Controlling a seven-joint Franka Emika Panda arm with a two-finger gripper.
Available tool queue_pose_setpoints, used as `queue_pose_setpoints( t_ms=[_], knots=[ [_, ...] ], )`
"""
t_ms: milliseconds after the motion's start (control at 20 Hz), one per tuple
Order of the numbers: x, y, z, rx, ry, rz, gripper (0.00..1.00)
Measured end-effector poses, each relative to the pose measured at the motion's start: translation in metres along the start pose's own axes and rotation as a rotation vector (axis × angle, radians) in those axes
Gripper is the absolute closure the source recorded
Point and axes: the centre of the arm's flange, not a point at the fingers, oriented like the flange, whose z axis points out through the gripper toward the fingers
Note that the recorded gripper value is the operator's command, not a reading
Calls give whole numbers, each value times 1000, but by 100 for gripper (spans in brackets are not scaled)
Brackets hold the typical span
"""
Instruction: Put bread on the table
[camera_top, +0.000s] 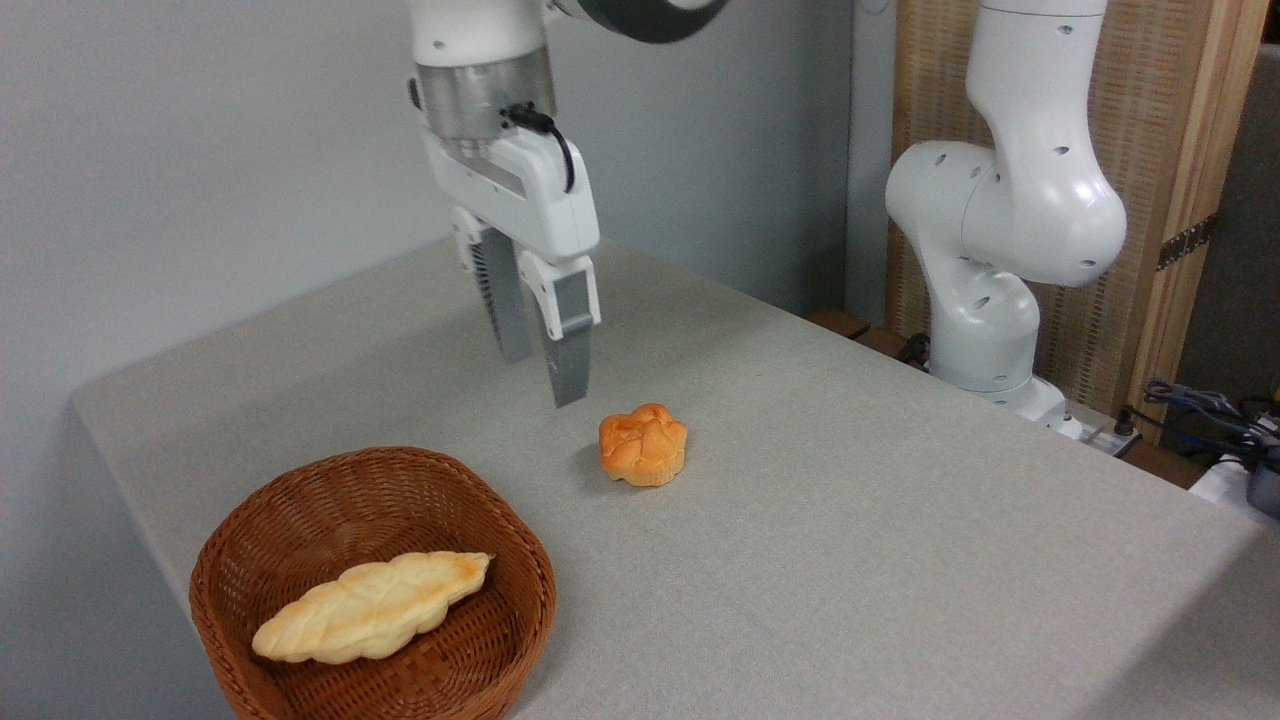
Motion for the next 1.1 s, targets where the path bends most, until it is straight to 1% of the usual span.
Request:
queue_pose_setpoints(
  t_ms=[100, 200, 350, 450, 700, 1100],
  knots=[
    [5, -16, -8, 4, 11, -47, 0],
    [2, -33, -15, 8, 19, -81, 0],
    [-1, -49, -27, -24, -14, -125, 0],
    [4, -52, -30, -42, -34, -137, 0],
    [17, -48, -25, -52, -43, -129, 0],
    [17, -50, -27, -47, -36, -133, 0]
  ],
)
